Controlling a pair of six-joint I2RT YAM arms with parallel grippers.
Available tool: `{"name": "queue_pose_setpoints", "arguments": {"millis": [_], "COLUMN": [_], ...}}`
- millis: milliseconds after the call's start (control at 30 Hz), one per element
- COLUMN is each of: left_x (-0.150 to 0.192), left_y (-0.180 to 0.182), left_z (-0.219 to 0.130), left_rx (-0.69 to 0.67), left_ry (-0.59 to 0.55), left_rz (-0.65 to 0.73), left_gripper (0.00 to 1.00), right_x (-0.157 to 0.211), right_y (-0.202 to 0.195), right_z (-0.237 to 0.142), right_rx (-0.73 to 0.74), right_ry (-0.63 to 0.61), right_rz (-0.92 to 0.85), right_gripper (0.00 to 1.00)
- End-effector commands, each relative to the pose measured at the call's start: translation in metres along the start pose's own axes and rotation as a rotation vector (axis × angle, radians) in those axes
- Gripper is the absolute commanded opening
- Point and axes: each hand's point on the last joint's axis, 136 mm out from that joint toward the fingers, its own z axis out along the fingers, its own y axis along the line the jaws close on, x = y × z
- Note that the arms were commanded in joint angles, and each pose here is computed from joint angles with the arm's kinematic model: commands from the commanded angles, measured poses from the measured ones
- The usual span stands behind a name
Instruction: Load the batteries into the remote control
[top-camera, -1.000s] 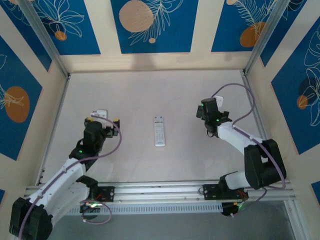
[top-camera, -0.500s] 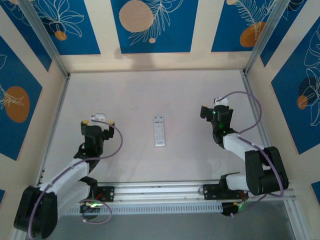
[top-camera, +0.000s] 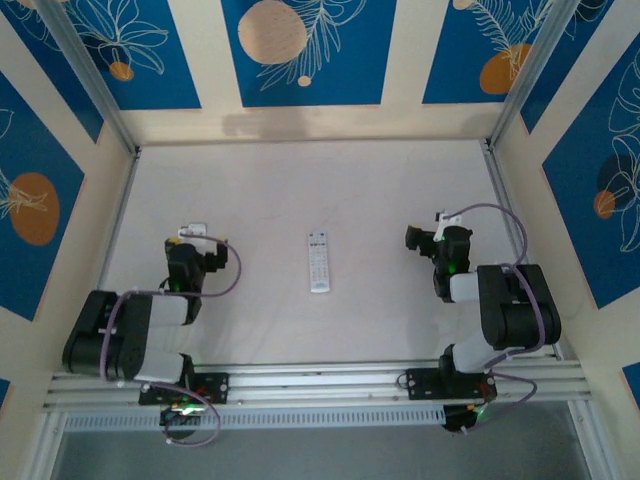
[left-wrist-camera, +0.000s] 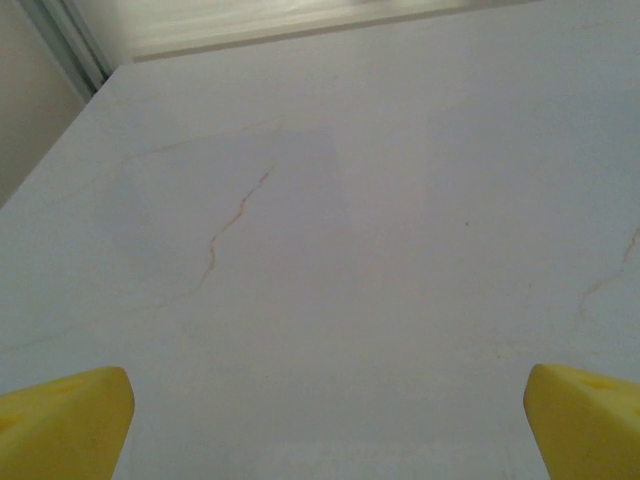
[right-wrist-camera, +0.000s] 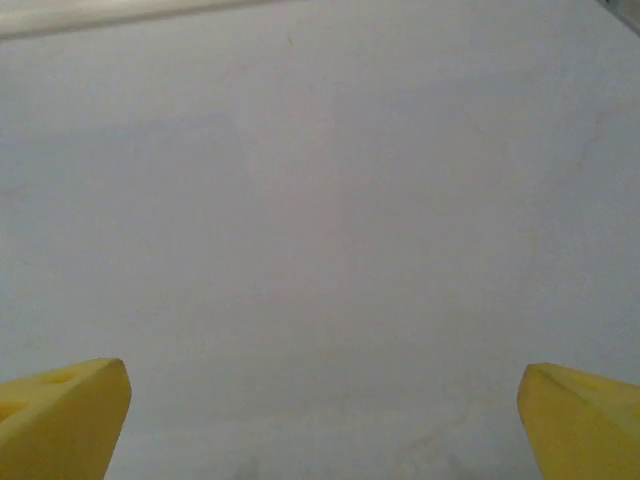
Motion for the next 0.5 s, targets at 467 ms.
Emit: {"name": "queue_pose_setpoints", "arguments": {"millis": [467], "left_x": [-0.022], "left_y": [-0.002], "left_z": [0.023], "left_rx": [0.015], "left_ry": [-0.040], "left_rz": [-0.046], "left_gripper": [1.00], "right_x": [-0.021], "right_y": [0.014], "right_z": [0.001], "right_rx": [-0.038], "right_ry": [-0.059], "right_rz": [-0.015], "right_gripper": [0.99]}}
